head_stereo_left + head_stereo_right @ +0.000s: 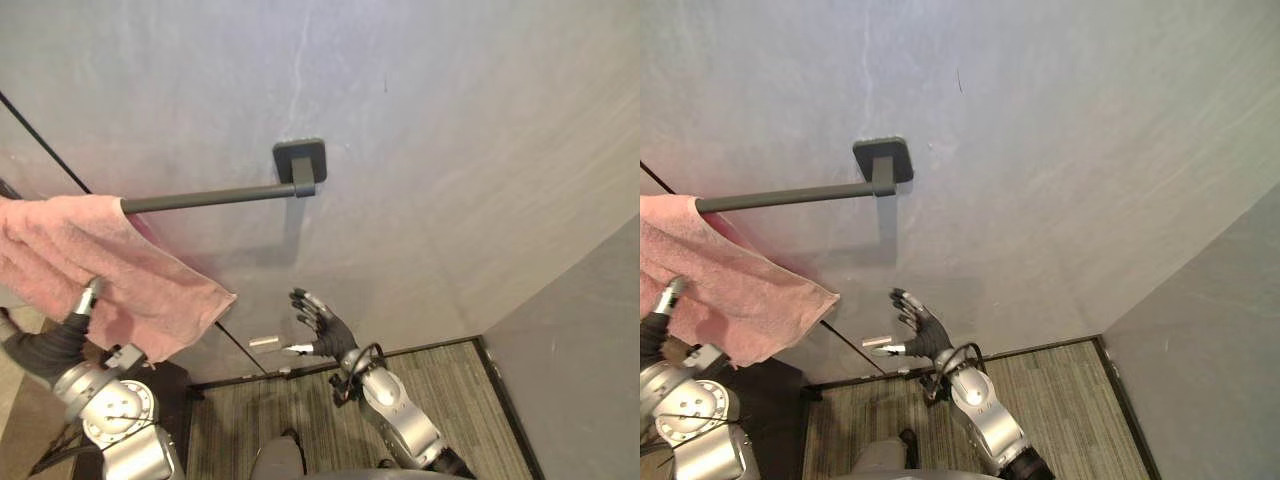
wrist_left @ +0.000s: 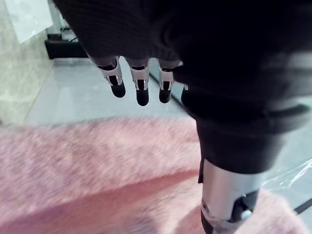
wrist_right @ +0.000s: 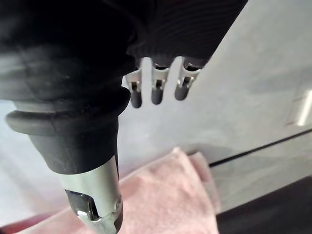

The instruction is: Organize washtable

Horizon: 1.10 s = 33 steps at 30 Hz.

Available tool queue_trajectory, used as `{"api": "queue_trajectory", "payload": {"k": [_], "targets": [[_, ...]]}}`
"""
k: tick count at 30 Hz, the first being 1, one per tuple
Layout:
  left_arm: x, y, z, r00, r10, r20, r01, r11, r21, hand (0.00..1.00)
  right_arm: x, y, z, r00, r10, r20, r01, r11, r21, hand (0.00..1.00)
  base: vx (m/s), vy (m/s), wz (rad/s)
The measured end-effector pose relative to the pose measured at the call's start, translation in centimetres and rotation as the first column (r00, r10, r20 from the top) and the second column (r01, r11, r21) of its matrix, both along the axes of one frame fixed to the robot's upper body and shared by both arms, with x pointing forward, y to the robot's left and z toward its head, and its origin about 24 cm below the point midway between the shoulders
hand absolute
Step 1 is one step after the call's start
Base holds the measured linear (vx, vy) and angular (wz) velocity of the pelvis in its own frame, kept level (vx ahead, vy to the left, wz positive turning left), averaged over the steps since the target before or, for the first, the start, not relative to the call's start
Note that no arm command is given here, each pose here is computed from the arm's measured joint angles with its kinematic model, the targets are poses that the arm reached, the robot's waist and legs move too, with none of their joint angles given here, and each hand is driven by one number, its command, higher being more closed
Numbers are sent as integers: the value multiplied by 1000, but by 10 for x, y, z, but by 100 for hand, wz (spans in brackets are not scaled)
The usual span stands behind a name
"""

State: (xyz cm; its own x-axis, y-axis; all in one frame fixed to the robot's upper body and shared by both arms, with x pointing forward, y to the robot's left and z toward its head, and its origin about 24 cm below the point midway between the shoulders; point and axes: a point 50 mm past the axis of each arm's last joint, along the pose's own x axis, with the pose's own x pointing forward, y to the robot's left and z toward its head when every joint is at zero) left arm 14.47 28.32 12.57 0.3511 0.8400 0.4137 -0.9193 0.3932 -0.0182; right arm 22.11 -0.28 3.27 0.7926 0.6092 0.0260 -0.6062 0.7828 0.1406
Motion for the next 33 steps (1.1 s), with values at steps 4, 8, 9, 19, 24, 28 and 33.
{"api": "queue_trajectory", "payload": {"k": [4, 8, 9, 19, 24, 28, 33], "targets": [[-1, -3, 6, 999, -17, 29, 17, 1000, 5, 0, 0, -3, 3, 1000, -4, 16, 4, 1000, -2, 0, -77, 57, 5], [-2, -8, -1, 997, -68, -29, 69, 998, 9, 0, -6, -5, -8, 999, -10, -35, 9, 1000, -28, 0, 20, 124, 36], [-4, -8, -3, 995, -84, -55, 85, 996, 11, 0, -6, -5, -13, 999, -9, -54, 6, 999, -40, 0, 80, 83, 23], [-3, -7, -14, 978, -183, -103, 180, 983, -36, 0, -5, -13, -37, 988, -38, -147, 21, 993, -114, 0, 50, 49, 0], [0, 7, -12, 988, -138, -65, 135, 989, -52, 0, -2, -13, -35, 990, -38, -134, 23, 993, -113, 0, -1, -10, -3], [7, 25, -14, 980, -183, -80, 178, 982, -67, 0, 14, -10, -19, 998, -30, -51, 23, 991, -129, 0, 0, -8, -1], [25, 42, -16, 966, -252, -60, 244, 963, -114, 0, 32, -9, 1, 996, -78, 33, 81, 989, -124, 0, 0, 0, 0]]}}
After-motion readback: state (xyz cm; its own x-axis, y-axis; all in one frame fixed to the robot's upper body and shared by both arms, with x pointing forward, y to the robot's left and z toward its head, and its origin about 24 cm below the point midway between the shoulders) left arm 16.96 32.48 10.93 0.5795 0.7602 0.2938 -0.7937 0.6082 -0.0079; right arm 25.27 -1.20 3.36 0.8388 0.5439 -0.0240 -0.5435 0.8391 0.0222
